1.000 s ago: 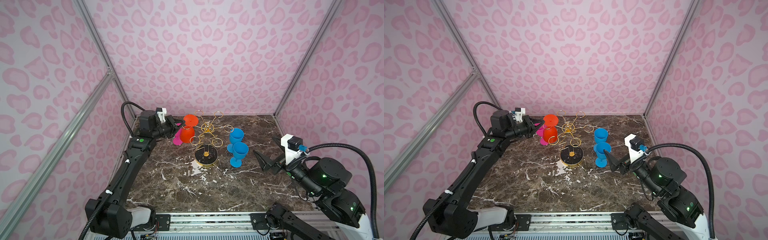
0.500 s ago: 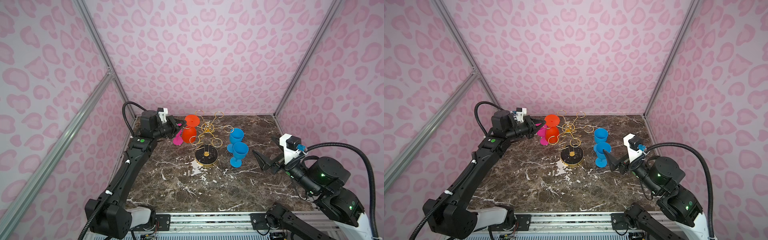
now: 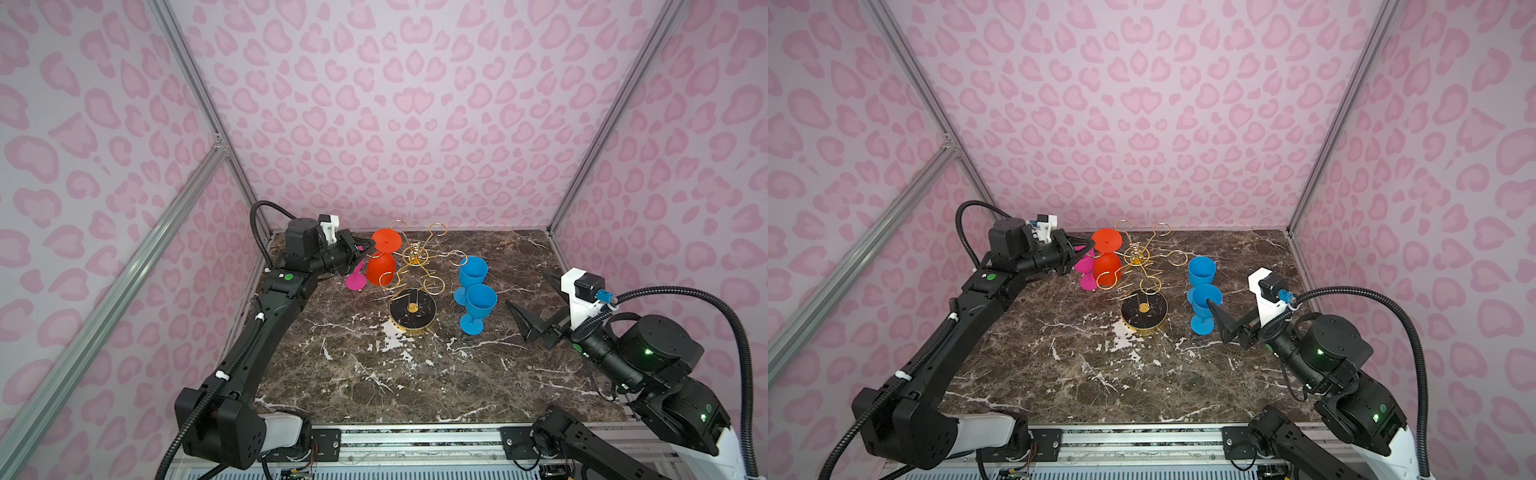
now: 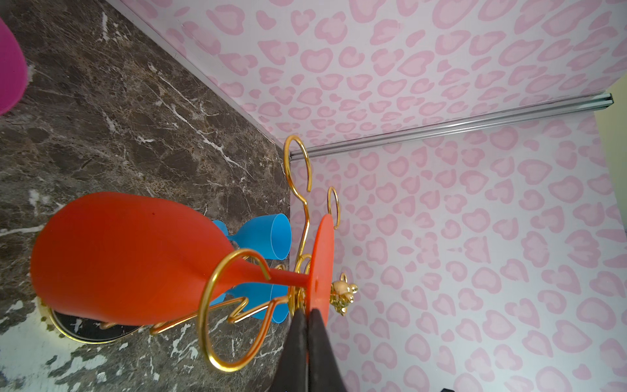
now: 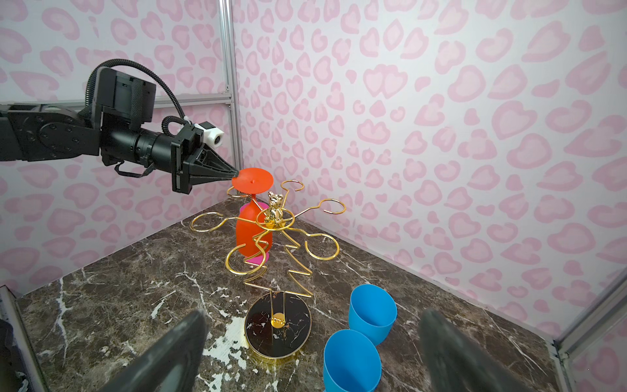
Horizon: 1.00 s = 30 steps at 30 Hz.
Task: Take the wine glass off the wine glass rack
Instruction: Pick up the wine glass from the wine glass rack.
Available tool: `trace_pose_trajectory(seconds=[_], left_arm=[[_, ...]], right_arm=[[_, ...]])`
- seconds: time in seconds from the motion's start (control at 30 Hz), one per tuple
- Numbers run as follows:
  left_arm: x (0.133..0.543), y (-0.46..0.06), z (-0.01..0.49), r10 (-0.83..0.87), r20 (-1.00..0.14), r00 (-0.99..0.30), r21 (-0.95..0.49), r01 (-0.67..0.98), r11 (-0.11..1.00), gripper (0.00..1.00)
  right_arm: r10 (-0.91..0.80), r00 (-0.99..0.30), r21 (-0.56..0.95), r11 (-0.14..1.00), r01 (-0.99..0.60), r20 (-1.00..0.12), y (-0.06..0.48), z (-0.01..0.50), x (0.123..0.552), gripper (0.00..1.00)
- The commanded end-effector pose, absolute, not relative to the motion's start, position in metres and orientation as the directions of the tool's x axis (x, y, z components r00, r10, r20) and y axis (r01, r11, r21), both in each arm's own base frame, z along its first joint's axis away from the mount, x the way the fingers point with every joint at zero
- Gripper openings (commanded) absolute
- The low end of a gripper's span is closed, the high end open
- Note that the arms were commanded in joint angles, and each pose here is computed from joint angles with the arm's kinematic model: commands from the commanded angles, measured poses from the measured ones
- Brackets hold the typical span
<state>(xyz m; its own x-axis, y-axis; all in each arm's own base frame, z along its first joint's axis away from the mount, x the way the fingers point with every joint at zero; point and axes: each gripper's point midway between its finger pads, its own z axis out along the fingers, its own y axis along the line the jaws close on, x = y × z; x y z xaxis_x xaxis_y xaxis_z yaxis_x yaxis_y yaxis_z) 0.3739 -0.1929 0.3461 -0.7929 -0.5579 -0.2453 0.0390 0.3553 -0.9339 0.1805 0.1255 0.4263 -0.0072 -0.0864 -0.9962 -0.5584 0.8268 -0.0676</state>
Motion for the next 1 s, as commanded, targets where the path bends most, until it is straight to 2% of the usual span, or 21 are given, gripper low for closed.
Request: trace_pose_trajectory(seconds=[0.0,0.47,0.97], left_arm=[[0.378,-0.196,0.363,-0.557,-0.289,-0.779,-0.935,0.103,0.34,0.03],[0.399,-0.197,0.375,-0.56,-0.342,-0.755,-0.919,0.145,0.366,0.04],[0.416,-0.179,0.39,-0.552,-0.456,-0.699,-0.86,0.184,0.476,0.04]], right_arm=[[-0.073,0.004,-0.063,0.831,-0.553,-0.997,0.124,0.431,0.18,0.99],[-0.073,0.001,-0.062,0.833,-0.55,-0.997,0.123,0.431,0.179,0.99],[-0.035,0.006,-0.033,0.834,-0.55,-0.999,0.123,0.44,0.18,0.99]])
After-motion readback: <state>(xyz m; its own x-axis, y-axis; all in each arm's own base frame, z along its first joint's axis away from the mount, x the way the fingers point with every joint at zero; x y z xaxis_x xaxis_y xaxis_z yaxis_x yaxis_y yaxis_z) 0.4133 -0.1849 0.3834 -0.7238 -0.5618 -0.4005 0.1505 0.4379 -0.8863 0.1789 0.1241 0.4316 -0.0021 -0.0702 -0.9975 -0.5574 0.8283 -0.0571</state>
